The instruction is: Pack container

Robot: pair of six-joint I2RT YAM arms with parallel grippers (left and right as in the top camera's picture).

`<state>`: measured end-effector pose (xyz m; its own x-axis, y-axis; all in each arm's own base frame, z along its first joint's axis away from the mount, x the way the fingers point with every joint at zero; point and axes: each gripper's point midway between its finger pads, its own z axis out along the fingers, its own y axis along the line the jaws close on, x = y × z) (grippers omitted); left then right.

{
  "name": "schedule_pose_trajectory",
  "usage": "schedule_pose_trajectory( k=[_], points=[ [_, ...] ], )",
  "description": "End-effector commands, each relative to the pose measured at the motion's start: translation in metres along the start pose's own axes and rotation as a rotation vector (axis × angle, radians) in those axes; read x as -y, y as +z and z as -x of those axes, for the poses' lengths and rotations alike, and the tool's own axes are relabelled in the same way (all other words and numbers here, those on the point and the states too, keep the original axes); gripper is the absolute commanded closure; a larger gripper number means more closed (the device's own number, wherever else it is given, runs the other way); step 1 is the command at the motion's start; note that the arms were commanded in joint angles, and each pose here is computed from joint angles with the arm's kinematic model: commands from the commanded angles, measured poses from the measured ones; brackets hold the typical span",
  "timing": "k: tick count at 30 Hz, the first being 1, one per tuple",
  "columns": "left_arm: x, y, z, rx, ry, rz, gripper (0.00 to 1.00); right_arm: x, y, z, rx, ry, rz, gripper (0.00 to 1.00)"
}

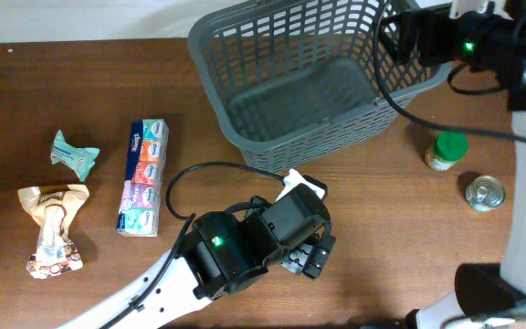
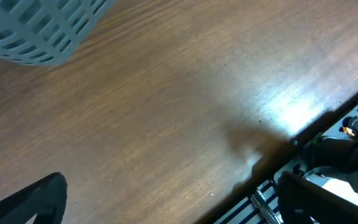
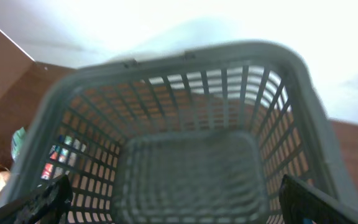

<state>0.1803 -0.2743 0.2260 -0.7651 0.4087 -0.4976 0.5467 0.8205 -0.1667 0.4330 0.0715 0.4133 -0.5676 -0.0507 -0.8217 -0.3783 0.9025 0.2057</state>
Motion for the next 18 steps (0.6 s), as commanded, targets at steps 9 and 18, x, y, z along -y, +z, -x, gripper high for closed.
schedule_pose_trajectory(
  k=[9, 18],
  points=[
    [0.014, -0.005, 0.0, -0.015, -0.008, -0.071, 0.0, 0.014, 0.042, -0.019, -0.092, 0.057, 0.021, 0.01],
    [0.015, -0.005, 0.003, -0.006, -0.009, -0.073, 0.98, 0.031, 0.045, -0.041, -0.178, 0.084, -0.071, 0.67]
  ],
)
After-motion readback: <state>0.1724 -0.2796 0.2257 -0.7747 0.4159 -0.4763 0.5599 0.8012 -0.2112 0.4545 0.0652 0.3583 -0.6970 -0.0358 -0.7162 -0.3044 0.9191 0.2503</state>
